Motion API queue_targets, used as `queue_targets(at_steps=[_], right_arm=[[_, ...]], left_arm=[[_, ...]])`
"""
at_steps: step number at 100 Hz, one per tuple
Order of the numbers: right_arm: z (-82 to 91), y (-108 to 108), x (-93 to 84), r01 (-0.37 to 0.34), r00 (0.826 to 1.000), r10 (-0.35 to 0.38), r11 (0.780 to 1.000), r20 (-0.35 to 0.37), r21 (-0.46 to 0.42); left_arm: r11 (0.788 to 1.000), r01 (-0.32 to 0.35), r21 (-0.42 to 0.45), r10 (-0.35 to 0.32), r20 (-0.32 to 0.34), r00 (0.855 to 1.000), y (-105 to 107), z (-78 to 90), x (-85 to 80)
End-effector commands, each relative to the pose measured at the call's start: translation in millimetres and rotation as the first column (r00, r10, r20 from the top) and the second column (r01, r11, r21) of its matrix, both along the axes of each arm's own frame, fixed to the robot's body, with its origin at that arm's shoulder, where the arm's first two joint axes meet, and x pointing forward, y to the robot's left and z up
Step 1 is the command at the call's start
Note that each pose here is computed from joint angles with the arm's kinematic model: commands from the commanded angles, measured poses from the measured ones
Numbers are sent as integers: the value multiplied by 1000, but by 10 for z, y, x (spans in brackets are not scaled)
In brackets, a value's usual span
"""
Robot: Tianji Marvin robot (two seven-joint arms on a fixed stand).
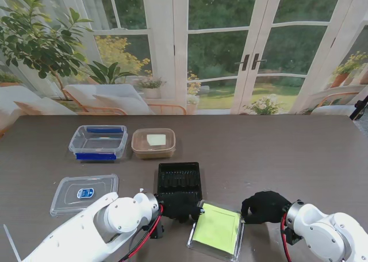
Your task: Pair container bodies with their lids
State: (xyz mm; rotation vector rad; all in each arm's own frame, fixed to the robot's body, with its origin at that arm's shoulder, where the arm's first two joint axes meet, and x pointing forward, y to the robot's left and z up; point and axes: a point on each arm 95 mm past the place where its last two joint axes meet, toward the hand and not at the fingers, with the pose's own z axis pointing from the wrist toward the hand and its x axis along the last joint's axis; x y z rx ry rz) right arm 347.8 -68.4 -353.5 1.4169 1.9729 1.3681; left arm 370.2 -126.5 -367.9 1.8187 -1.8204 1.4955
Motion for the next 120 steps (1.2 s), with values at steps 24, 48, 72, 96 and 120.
queue_targets(at_steps=[24,48,72,96,120], right_arm=[[-12,64,-40,-29,999,29,1000,-25,12],[-9,144,-76,-43,999,44,999,-33,29],[-21,236,-148,-64,997,66,997,-42,47],[-17,274,-169,-71,996,73,996,-42,48],[62,164,-130,-43,999,43,999,-12,8]], left_arm=[[996,65,64,-64,-14,998,-92,87,-37],[985,106,138,-108,3,994,-108,211,-132],[986,67,151,-72,28,997,-48,229,-223],[989,25,149,-30,34,999,25,171,-259],[989,21,147,-26,31,999,27,113,-282]])
